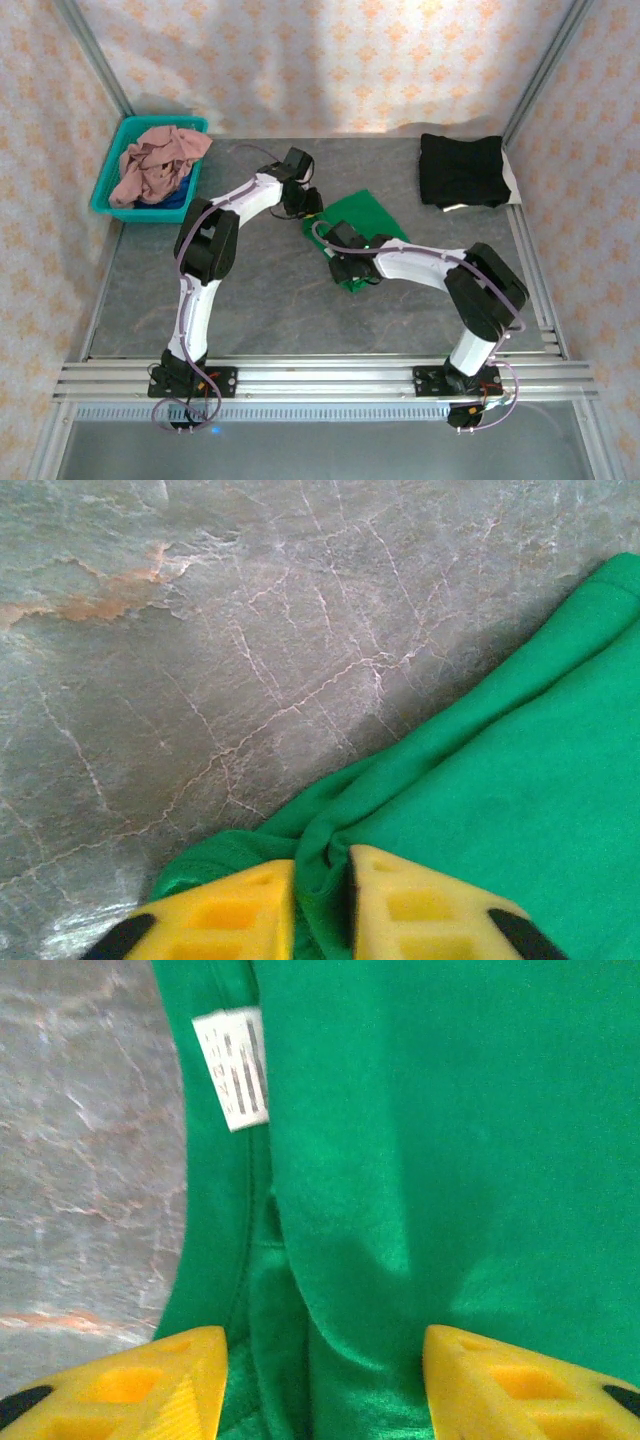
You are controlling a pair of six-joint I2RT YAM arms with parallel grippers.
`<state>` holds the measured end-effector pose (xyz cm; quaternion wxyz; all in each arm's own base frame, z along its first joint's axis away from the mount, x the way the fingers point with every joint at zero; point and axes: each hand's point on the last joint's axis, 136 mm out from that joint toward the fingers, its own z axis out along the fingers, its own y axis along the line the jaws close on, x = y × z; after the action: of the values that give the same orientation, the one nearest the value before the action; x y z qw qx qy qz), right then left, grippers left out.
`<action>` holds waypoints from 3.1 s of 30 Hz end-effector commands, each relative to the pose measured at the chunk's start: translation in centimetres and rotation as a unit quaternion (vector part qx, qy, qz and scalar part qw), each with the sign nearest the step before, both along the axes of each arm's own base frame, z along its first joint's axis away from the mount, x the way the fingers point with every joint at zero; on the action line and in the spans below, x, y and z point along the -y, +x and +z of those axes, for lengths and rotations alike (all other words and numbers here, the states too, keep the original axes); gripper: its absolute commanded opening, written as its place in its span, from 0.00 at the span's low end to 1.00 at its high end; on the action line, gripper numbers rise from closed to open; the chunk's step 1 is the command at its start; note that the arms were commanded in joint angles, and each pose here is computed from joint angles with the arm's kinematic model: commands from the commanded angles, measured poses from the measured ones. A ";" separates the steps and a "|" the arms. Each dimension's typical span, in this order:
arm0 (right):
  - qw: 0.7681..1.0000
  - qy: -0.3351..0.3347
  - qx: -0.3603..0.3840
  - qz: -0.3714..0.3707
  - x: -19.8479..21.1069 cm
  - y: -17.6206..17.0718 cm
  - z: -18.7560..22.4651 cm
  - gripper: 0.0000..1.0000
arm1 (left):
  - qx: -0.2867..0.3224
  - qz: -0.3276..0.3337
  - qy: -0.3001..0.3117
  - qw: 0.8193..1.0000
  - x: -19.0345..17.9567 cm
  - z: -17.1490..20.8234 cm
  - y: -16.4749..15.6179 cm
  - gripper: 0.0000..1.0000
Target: Fold and stack the t-shirts
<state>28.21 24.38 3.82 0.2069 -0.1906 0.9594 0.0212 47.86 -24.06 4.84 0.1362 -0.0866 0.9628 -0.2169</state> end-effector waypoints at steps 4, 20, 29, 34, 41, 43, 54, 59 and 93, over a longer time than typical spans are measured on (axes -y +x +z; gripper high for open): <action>0.998 -0.063 0.017 -0.011 2.0 0.6 0.2 0.43 | 0.011 -0.007 0.008 1.000 0.1 1.4 -0.5 0.16; 0.997 -0.061 0.041 -0.013 2.6 0.7 2.4 0.11 | 0.034 -0.035 0.029 0.998 1.4 3.1 0.3 0.00; 0.997 -0.036 0.064 0.000 2.9 0.1 6.7 0.00 | 0.081 -0.040 0.017 0.996 1.2 9.4 -0.8 0.00; 0.998 -0.003 0.063 0.020 2.8 -1.3 9.2 0.00 | 0.103 -0.030 0.014 0.994 0.1 11.8 -2.6 0.00; 0.994 0.068 0.008 0.083 -1.2 -4.2 6.5 0.00 | 0.081 -0.001 0.035 0.996 -3.2 8.8 -6.1 0.00; 0.993 0.060 -0.012 0.100 -2.1 -5.1 5.0 0.00 | 0.074 0.015 0.040 0.996 -4.7 7.4 -7.3 0.00; 0.987 0.045 -0.072 0.138 -3.9 -7.4 2.1 0.00 | 0.068 0.041 0.025 0.997 -7.1 6.4 -11.9 0.00; 0.979 0.093 -0.096 0.156 -4.6 -9.3 2.1 0.04 | 0.045 0.070 0.032 0.996 -8.7 2.9 -14.5 0.00; 0.975 -0.142 -0.043 0.165 -0.4 -7.7 -0.7 0.48 | 0.053 0.032 0.051 0.997 -8.3 2.8 -13.3 0.36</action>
<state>18.04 28.28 2.50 0.1305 -0.3872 0.9127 0.0035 34.39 -13.58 9.12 0.2193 -0.1311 0.9561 -0.1433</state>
